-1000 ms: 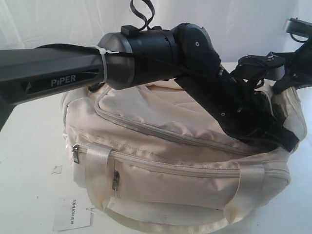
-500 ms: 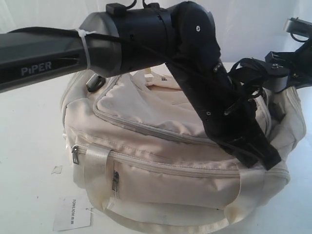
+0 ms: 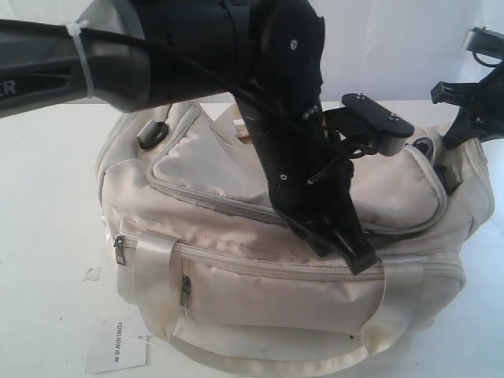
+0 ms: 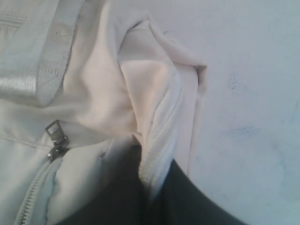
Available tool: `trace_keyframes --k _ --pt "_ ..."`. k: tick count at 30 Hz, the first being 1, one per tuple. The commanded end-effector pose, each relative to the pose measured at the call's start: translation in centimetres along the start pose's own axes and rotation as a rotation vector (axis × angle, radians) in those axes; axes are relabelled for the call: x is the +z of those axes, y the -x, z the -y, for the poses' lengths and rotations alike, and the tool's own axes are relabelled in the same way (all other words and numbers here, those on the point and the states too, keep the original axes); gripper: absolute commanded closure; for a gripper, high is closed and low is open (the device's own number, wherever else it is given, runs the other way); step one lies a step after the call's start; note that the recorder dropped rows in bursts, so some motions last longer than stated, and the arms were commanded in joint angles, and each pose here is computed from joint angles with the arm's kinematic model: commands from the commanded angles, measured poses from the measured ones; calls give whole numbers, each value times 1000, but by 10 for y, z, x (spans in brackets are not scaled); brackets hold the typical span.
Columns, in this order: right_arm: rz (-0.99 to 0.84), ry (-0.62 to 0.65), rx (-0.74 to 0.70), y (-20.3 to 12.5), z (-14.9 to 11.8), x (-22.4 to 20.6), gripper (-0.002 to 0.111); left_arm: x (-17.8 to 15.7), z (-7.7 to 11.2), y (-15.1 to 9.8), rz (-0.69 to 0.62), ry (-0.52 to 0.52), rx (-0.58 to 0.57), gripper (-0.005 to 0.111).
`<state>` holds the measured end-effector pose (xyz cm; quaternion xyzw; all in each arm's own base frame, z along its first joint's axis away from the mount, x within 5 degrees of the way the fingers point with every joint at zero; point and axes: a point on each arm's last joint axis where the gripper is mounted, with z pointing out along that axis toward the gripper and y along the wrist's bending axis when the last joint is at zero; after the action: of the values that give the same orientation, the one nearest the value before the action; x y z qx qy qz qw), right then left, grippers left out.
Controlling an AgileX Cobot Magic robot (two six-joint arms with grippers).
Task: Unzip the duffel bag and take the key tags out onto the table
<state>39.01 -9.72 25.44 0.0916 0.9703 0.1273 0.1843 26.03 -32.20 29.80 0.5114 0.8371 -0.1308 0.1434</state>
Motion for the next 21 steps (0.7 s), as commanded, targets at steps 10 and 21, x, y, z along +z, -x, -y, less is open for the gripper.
trace_keyframes --k 10,21 --pt "54 -34 1 4 8 0 108 -39 -30 -47 -23 176 -117 107" --pt "54 -36 0 4 8 0 108 -70 -55 -104 -44 274 -232 107"
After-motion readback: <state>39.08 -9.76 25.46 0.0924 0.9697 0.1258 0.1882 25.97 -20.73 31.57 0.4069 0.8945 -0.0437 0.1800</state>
